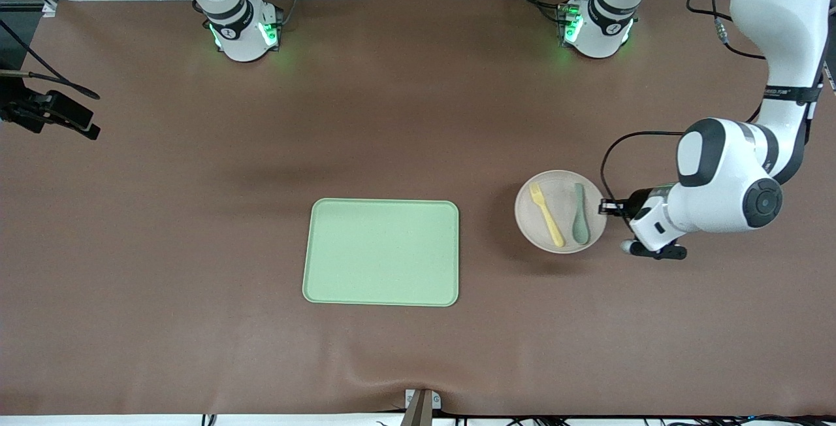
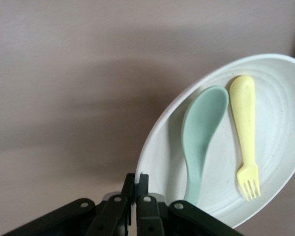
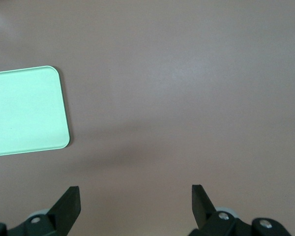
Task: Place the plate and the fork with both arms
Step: 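Slide the plate onto the green tray with the left gripper, then release the plate with the left gripper while the right gripper approaches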
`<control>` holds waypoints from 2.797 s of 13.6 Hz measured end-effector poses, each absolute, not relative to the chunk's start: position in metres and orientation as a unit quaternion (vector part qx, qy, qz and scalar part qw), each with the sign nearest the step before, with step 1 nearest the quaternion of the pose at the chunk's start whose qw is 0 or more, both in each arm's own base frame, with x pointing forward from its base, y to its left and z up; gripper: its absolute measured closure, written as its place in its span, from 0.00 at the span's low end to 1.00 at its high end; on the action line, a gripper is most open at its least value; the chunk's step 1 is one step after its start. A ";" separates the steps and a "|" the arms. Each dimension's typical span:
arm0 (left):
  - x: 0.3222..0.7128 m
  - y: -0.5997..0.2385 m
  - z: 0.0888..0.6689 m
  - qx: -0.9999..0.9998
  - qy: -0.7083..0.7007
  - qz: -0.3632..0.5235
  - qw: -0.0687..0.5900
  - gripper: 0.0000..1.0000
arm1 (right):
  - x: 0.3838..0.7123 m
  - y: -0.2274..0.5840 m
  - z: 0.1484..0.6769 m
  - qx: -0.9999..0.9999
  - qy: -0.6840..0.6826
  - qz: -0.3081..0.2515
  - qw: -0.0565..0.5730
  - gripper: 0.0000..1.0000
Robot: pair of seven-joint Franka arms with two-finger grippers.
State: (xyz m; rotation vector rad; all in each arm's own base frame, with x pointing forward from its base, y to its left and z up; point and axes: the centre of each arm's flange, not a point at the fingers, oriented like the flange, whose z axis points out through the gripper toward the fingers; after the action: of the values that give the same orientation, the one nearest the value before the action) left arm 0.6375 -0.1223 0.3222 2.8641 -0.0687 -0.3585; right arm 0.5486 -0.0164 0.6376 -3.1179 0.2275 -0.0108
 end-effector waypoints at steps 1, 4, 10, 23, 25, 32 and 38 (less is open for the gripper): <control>0.643 -0.149 0.326 0.984 -0.012 -0.123 0.128 0.95 | 0.549 -0.016 0.637 -0.997 0.073 -0.003 0.009 0.00; 0.655 -0.231 0.316 0.982 0.019 -0.129 0.136 0.95 | 0.547 -0.016 0.636 -0.997 0.073 0.005 0.010 0.00; 0.661 -0.363 0.286 0.979 0.048 -0.060 0.190 0.95 | 0.552 -0.011 0.625 -0.997 0.069 0.018 0.011 0.00; 0.621 -0.441 0.193 0.981 0.034 -0.038 0.188 0.95 | 0.616 0.059 0.513 -0.995 0.037 0.060 0.075 0.00; 0.620 -0.442 0.189 0.981 0.034 -0.039 0.187 0.95 | 0.623 0.085 0.505 -0.996 0.020 0.042 0.075 0.00; 0.635 -0.439 0.210 0.979 0.048 -0.016 0.199 0.44 | 0.644 0.176 0.451 -0.997 -0.002 0.008 0.074 0.00; 0.681 -0.368 0.317 0.978 0.072 0.017 0.193 0.00 | 0.665 0.259 0.403 -0.997 -0.008 -0.008 0.071 0.00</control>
State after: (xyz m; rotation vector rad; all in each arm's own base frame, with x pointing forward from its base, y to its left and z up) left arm 0.6813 -0.3681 0.3175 2.7445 0.2010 0.0487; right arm 0.6654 0.2593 0.4033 -2.9988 -0.0248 -0.0248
